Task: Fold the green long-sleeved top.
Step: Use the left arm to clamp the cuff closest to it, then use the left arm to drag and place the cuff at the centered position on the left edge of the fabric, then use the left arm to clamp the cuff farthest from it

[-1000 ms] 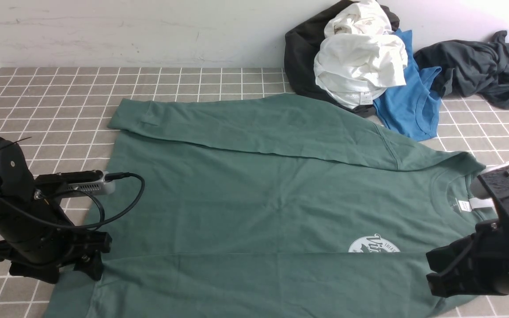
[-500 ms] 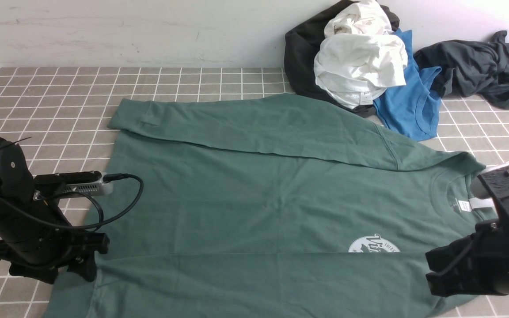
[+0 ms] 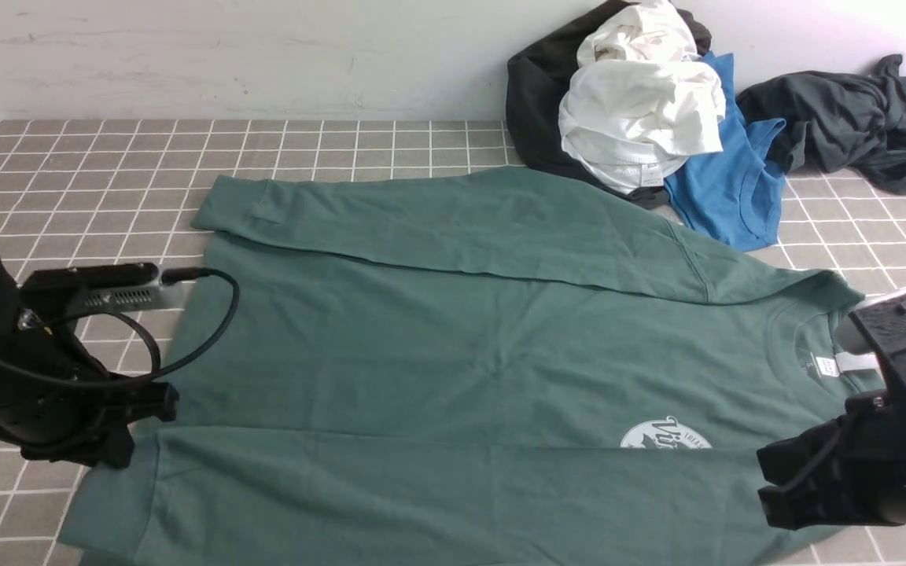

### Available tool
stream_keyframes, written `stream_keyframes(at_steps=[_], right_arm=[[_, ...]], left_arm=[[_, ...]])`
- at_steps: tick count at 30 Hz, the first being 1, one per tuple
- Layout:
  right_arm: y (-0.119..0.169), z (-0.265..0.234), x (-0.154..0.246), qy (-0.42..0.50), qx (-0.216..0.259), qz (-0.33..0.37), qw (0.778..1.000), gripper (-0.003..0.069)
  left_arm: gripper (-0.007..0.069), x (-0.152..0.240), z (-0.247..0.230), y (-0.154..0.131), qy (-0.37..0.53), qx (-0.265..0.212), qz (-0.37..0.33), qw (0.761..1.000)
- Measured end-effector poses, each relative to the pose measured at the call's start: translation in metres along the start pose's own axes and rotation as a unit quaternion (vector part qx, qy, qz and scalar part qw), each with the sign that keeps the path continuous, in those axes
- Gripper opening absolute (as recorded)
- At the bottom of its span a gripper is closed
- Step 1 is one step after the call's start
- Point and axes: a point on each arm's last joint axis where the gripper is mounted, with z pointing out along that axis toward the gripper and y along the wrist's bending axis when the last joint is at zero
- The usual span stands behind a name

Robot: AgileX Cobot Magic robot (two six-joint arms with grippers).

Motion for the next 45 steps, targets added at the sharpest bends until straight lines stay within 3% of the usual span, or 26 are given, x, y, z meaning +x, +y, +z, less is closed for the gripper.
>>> stream_keyframes(at_steps=[5,12,19,22,25,27,28,33,40,43,45], right_arm=[[0.000,0.000,0.000,0.000,0.000,-0.001,1.000,-0.0014],[0.000,0.000,0.000,-0.001,0.000,-0.001,1.000,-0.0014],[0.000,0.000,0.000,-0.001,0.000,-0.001,1.000,-0.0014],[0.000,0.000,0.000,-0.001,-0.001,0.001,1.000,-0.0014],[0.000,0.000,0.000,-0.001,-0.002,0.001,1.000,-0.0014],[0.000,0.000,0.000,-0.001,-0.002,0.001,1.000,-0.0014],[0.000,0.000,0.000,-0.001,-0.002,0.001,1.000,-0.0014],[0.000,0.000,0.000,-0.001,-0.002,0.001,1.000,-0.0014],[0.000,0.000,0.000,-0.001,-0.001,0.001,1.000,-0.0014],[0.000,0.000,0.000,-0.001,-0.001,0.001,1.000,-0.0014],[0.000,0.000,0.000,-0.001,-0.001,0.000,1.000,-0.0014]], left_arm=[[0.0048,-0.011,-0.013,-0.006,-0.031,0.006,0.026,0.999],[0.0045,-0.081,-0.060,-0.037,-0.174,0.022,0.104,0.979],[0.0046,-0.134,-0.028,-0.042,-0.142,0.024,0.106,0.984],[0.0083,-0.156,0.002,-0.041,-0.097,0.016,0.113,0.989],[0.0206,-0.186,0.021,-0.035,-0.087,-0.002,0.098,0.991],[0.0248,-0.196,0.023,-0.032,-0.096,-0.008,0.088,0.991],[0.0318,-0.211,0.027,-0.025,-0.112,-0.015,0.062,0.992],[0.0416,-0.245,0.042,-0.001,-0.151,-0.018,-0.013,0.988],[0.0422,-0.260,0.108,0.011,-0.144,0.011,-0.055,0.988],[0.0380,-0.265,0.116,0.008,-0.160,0.035,-0.058,0.985],[0.0284,-0.267,0.121,0.006,-0.171,0.048,-0.051,0.983]])
